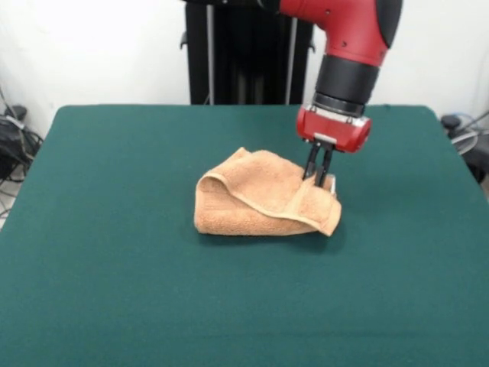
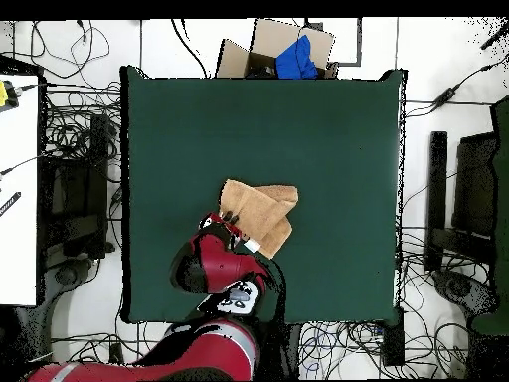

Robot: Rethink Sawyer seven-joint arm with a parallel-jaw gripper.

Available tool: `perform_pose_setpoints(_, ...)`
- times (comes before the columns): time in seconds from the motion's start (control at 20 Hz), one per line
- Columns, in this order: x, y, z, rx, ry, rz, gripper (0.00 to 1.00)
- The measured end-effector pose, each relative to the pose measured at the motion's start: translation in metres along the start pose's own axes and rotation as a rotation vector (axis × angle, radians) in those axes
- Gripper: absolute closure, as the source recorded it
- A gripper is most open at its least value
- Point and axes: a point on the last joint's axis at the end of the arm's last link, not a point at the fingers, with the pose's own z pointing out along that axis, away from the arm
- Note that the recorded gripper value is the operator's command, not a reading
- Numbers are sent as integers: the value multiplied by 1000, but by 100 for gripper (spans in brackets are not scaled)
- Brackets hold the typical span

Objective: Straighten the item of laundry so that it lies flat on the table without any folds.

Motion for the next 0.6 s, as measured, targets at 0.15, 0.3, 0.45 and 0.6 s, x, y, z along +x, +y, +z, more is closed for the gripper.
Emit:
perform_pose_setpoints(0.15, -5, -4, -1, 0, -2, 1, 100)
perform_pose_setpoints(0.3, -14, -4, -12, 13, 23, 10, 100)
perform_pose_setpoints(0.45, -18, -3, -25, 44, 87, 19, 100)
perform_pose_setpoints(0.6, -19, -4, -37, 75, 148, 26, 100)
